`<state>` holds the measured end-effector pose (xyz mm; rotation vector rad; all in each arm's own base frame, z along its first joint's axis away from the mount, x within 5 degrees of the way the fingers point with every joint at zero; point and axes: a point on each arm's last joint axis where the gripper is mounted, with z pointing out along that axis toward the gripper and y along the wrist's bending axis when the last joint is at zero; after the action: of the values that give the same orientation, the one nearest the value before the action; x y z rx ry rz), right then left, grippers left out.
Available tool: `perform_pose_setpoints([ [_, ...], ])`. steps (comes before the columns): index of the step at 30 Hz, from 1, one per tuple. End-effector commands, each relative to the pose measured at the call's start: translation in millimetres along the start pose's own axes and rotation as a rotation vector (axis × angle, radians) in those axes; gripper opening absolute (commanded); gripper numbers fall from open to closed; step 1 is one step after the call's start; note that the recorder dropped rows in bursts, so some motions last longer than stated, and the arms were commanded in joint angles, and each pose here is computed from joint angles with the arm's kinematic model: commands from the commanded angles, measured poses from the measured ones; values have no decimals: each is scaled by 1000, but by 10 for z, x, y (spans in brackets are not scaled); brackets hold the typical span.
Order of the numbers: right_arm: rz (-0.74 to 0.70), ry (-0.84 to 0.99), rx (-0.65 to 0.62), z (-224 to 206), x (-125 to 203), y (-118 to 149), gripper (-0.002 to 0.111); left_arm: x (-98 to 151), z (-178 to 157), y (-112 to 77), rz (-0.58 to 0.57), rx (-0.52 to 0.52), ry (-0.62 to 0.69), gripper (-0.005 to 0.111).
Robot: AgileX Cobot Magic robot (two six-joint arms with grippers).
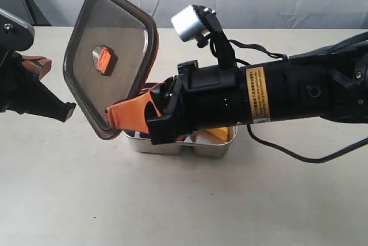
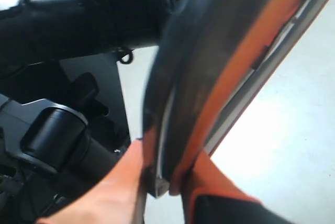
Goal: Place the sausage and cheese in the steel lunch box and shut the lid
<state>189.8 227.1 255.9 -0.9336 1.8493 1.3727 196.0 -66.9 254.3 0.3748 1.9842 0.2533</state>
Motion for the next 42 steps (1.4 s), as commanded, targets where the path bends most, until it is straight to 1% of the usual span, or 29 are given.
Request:
perform_pose_setpoints([
  [1,-20,10,-31,-196,-34,-102,-1,-25,-14,13,-22,-4,-7,0],
  [6,27,48,-48,-562,-94,-319,-1,-25,-14,13,-22,-4,-7,0],
  [10,56,117,-63,-733,-163,-464,-1,-25,-14,13,-22,-4,-7,0],
  [13,111,121,-43,-742,-186,-592,-1,-25,-14,13,-22,-4,-7,0],
  [20,182,150,-44,-659,-126,-784,-1,-25,-14,13,-22,-4,-7,0],
  [24,287,165,-44,-591,-46,-933,-1,-25,-14,13,-22,-4,-7,0],
  [26,382,105,-48,-560,-63,-987,-1,-25,-14,13,-22,-4,-7,0],
  [28,417,23,-72,-509,-151,-930,-1,-25,-14,13,-22,-4,-7,0],
  [29,420,-6,-40,-480,-179,-911,-1,-25,-14,13,-22,-4,-7,0],
  [30,416,-39,23,-439,-224,-877,-1,-25,-14,13,-22,-4,-7,0],
  [32,369,-53,127,-357,-283,-765,-1,-25,-14,13,-22,-4,-7,0],
  [34,306,-54,189,-262,-329,-576,-1,-25,-14,13,-22,-4,-7,0],
  [38,242,-71,184,-116,-395,-176,-1,-25,-14,13,-22,-4,-7,0],
  [42,231,-125,224,-120,-452,7,-1,-25,-14,13,-22,-4,-7,0],
])
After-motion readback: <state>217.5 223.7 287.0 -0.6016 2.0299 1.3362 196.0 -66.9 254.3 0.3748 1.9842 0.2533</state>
